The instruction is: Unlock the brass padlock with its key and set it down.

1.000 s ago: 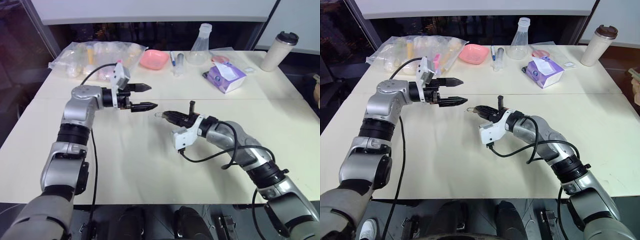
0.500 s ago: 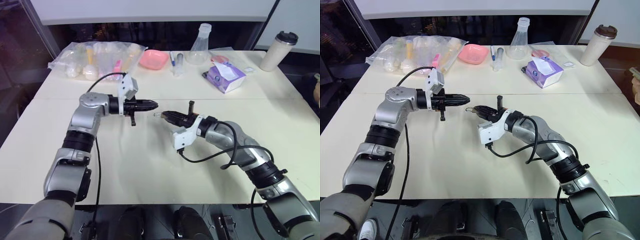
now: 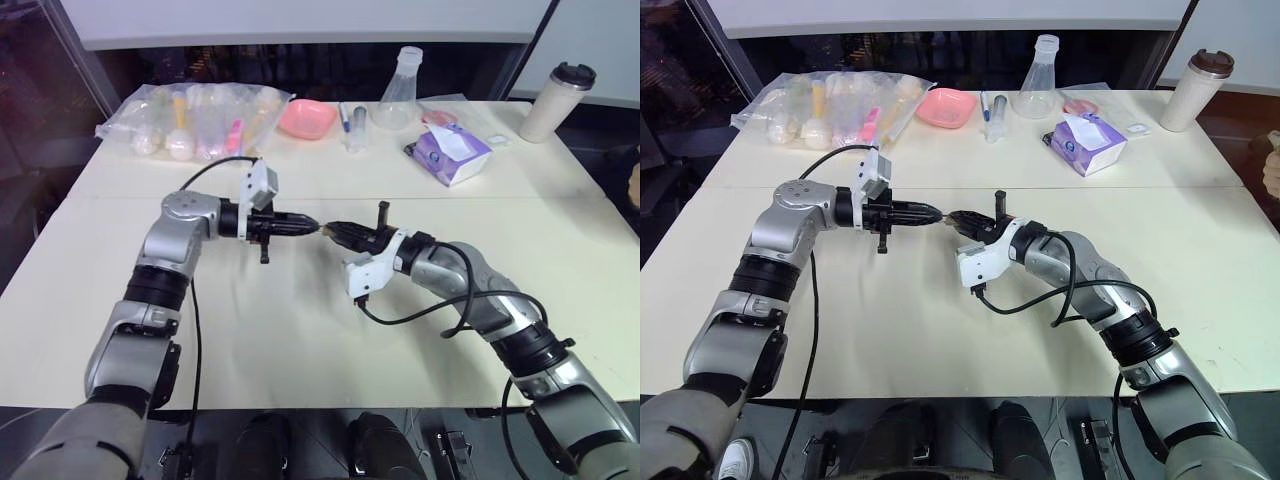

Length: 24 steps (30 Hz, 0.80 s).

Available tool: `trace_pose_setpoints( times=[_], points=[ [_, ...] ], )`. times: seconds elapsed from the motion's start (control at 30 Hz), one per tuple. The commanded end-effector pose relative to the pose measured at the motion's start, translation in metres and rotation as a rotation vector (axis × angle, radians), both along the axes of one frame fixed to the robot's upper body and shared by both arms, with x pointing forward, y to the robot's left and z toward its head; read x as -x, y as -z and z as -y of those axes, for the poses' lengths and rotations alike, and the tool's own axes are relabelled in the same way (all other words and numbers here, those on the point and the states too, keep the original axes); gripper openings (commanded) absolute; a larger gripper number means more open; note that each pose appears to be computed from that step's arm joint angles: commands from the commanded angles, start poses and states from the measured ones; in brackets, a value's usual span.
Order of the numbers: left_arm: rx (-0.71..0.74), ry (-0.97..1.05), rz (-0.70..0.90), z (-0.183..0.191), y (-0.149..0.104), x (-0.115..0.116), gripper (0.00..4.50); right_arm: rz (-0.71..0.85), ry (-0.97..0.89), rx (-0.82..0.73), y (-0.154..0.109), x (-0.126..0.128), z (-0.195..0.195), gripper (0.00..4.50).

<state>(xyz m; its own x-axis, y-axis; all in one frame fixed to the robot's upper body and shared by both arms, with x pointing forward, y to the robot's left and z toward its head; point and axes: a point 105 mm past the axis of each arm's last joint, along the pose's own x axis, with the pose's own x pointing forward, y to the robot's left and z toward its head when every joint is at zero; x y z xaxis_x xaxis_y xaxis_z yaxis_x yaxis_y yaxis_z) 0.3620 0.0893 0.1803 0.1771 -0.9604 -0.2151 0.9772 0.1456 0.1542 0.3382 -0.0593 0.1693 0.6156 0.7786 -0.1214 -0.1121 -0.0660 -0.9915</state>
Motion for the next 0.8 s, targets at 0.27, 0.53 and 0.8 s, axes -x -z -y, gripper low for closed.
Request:
trace_pose_setpoints(
  times=[0.27,0.53,0.8],
  points=[
    [0.006,-0.073,0.089,0.000,-0.007,-0.011,0.24,0.050,-0.030,-0.051,-0.024,0.004,-0.004,0.00],
    [0.016,-0.126,0.103,-0.001,-0.003,-0.020,0.24,0.033,-0.047,-0.063,-0.023,0.007,-0.007,0.00],
    [0.014,-0.134,0.104,-0.006,-0.003,-0.020,0.24,0.014,-0.037,-0.063,-0.020,0.004,-0.004,0.00]
  ],
)
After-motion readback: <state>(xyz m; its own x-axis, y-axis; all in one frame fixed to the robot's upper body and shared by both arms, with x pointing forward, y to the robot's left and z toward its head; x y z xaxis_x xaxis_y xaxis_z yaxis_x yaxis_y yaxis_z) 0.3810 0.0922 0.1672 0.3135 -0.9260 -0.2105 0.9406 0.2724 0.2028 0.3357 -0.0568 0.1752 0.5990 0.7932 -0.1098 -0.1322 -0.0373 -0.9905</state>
